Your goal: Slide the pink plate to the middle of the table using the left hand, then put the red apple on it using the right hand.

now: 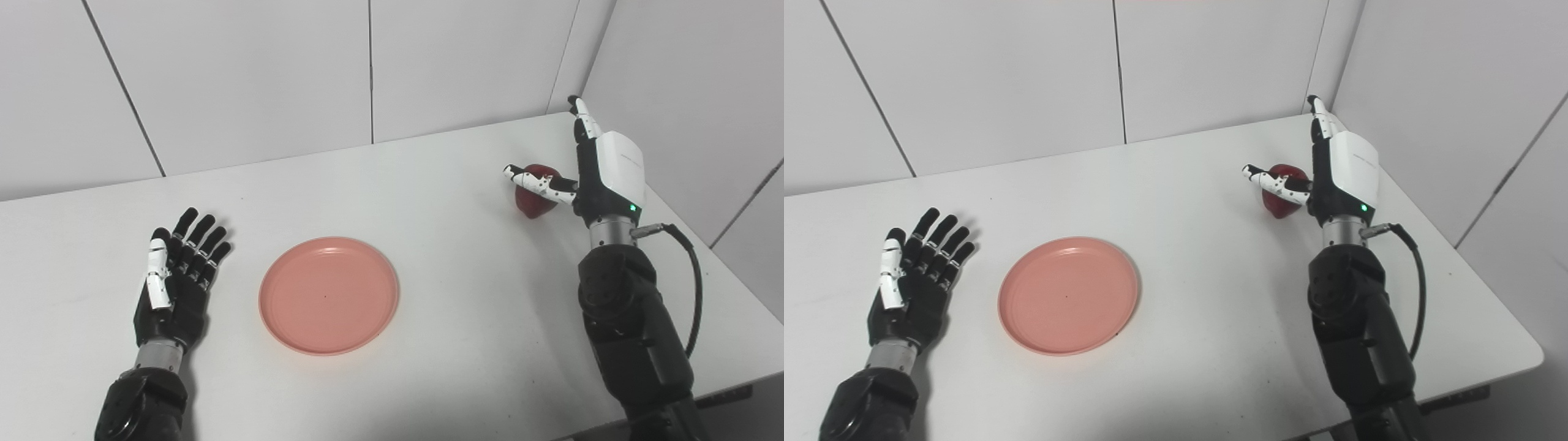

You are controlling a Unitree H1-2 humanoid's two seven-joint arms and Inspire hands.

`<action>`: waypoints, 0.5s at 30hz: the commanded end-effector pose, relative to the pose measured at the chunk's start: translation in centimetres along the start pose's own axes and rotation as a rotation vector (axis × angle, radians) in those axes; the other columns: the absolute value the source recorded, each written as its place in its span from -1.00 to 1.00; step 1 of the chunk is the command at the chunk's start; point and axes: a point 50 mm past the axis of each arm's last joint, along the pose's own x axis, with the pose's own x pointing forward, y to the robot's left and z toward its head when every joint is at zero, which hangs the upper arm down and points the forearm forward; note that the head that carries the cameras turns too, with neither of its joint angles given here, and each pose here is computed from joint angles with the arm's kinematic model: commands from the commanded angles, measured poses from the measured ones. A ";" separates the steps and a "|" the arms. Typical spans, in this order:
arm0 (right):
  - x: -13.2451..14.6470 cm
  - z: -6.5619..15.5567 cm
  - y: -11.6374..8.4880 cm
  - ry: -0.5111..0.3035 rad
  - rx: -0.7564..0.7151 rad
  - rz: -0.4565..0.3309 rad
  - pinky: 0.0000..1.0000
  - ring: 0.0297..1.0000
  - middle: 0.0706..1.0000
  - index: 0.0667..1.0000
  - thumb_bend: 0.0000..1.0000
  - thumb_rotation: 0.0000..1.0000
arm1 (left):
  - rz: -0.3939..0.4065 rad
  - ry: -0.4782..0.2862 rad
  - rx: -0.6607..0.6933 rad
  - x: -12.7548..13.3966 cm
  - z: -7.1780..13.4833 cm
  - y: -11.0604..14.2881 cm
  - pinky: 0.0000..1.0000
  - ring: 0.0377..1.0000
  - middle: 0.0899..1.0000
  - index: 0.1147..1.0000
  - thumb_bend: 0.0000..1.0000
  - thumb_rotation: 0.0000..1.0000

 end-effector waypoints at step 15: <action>2.5 0.1 -0.4 0.027 -0.029 -0.013 0.44 0.73 0.82 0.91 1.00 0.19 | 0.081 0.102 -0.012 -1.4 -1.8 1.9 0.78 0.74 0.75 0.73 -0.27 1.00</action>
